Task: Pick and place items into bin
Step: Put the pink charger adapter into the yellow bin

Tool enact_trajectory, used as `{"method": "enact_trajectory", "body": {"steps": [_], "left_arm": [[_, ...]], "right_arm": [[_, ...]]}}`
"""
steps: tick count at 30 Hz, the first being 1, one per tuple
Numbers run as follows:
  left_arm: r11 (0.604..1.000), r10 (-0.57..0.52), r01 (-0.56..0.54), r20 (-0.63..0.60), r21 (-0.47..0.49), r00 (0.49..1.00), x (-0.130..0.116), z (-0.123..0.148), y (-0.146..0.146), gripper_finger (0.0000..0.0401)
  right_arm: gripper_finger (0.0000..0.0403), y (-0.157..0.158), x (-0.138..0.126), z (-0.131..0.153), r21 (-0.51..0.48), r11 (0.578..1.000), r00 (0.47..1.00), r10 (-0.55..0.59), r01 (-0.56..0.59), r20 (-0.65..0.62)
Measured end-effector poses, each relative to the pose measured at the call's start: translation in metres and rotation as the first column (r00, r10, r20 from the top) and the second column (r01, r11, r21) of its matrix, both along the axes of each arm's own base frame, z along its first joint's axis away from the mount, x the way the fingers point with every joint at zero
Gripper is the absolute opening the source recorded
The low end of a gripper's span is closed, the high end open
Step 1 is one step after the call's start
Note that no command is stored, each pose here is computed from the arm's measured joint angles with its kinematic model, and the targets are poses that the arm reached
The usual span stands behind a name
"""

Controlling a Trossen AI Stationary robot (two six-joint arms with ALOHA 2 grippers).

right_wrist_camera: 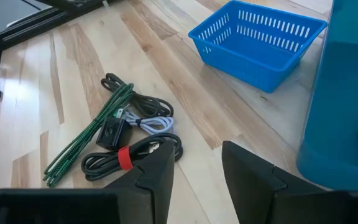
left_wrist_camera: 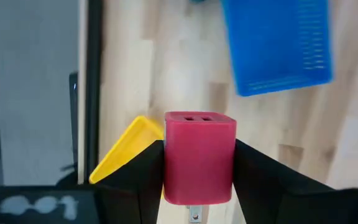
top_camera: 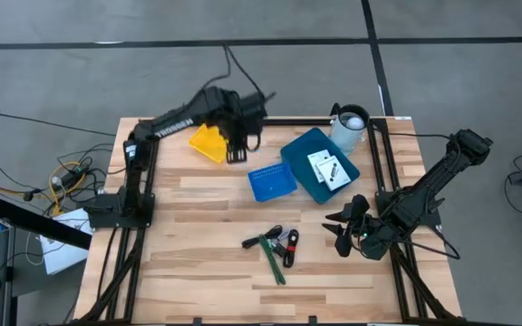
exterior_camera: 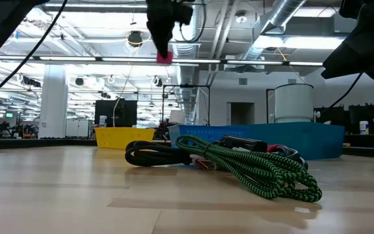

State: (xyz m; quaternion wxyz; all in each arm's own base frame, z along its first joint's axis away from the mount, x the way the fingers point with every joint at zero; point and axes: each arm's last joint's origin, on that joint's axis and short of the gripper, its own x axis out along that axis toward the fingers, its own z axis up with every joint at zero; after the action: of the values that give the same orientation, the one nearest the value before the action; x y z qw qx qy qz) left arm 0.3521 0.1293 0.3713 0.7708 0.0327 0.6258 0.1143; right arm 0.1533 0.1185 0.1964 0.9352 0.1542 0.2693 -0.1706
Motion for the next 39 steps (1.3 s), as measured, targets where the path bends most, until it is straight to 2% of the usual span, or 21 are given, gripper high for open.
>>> {"method": "enact_trajectory", "body": {"steps": [6, 12, 18, 23, 26, 34, 39], "left_arm": [[0.980, 0.198, -0.198, 0.011, -0.013, 0.980, -0.023, 0.000, 0.051, 0.0151], [0.912, 0.410, -0.409, 0.034, -0.038, 0.912, -0.045, 0.000, 0.086, 0.0151], [0.849, 0.529, -0.526, 0.050, -0.055, 0.847, -0.055, 0.000, 0.099, 0.0151], [0.821, 0.570, -0.567, 0.057, -0.064, 0.819, -0.055, 0.000, 0.101, 0.0151], [0.818, 0.574, -0.572, 0.025, -0.060, 0.819, -0.052, -0.009, 0.098, 0.0151], [0.822, 0.560, -0.569, -0.215, 0.025, 0.800, -0.052, -0.068, 0.093, 0.0151], [0.832, 0.537, -0.554, -0.285, 0.022, 0.794, -0.052, -0.110, 0.092, 0.0151]], "right_arm": [[0.0128, 0.000, 0.000, 0.000, 0.000, 1.000, 1.000, 0.000, 0.000, 0.000], [0.0128, 0.000, 0.000, 0.000, 0.000, 1.000, 1.000, 0.000, 0.000, 0.000], [0.0128, 0.000, 0.000, 0.000, 0.005, 1.000, 1.000, 0.000, 0.000, 0.006], [0.0128, 0.000, 0.000, 0.000, 0.005, 1.000, 1.000, 0.000, 0.000, 0.006], [0.0128, 0.000, 0.000, 0.000, 0.005, 1.000, 1.000, 0.000, 0.000, 0.006], [0.0128, 0.000, 0.000, 0.001, 0.008, 1.000, 1.000, 0.000, -0.001, 0.007], [0.0128, 0.001, 0.001, 0.001, 0.008, 1.000, 1.000, 0.000, -0.001, 0.008]]}}
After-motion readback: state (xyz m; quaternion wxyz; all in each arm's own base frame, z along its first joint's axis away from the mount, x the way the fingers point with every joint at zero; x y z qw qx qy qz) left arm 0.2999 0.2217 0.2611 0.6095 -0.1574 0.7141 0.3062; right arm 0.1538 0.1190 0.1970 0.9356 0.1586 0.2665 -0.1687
